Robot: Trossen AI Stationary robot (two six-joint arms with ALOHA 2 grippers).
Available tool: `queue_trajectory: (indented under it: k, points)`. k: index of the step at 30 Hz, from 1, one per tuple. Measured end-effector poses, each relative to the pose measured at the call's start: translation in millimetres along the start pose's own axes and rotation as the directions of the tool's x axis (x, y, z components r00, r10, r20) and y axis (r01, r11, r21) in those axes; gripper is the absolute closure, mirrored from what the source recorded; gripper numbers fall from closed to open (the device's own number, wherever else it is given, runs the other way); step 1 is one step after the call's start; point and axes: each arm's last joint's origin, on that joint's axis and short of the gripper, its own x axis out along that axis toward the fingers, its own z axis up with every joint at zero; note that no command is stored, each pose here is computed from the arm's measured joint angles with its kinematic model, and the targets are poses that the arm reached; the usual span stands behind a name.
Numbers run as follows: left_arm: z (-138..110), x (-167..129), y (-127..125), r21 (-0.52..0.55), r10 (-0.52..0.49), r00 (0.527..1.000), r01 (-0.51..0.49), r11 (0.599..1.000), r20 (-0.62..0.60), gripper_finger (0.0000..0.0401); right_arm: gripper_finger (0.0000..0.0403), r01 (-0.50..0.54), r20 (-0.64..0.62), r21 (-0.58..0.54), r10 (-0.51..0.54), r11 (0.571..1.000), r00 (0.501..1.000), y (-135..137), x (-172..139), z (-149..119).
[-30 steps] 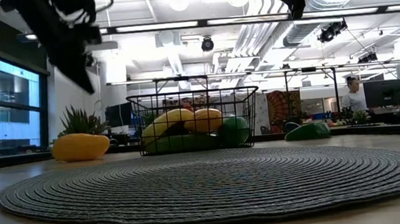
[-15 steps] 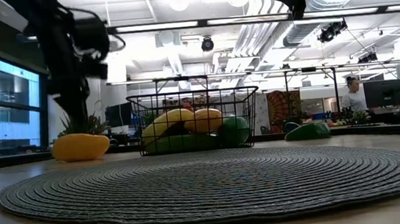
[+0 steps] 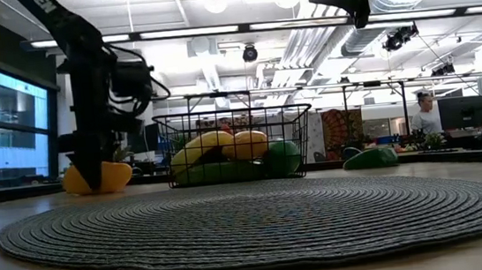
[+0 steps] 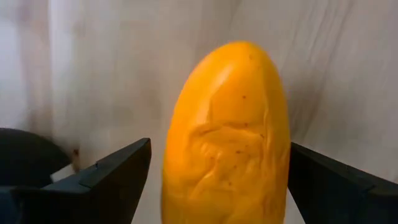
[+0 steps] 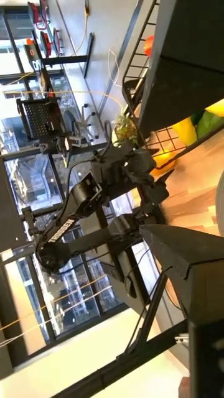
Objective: Build produce basket
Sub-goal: Put the yellow mango into the black wire basket
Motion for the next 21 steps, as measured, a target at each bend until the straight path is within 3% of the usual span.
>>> queue_trajectory:
  k: [15,21]
  points:
    - [1.3,9.6,-1.1,0.029,-0.024,0.999,0.026,0.999,-0.043,0.0067,0.016,0.0,0.0,0.0,0.0,1.0,1.0,0.0,0.0,0.0]
    - [1.1,9.9,-1.8,0.027,-0.043,0.998,0.044,0.999,-0.04,0.0109,0.016,0.0,-0.001,0.0,0.0,1.0,1.0,0.1,0.0,-0.1]
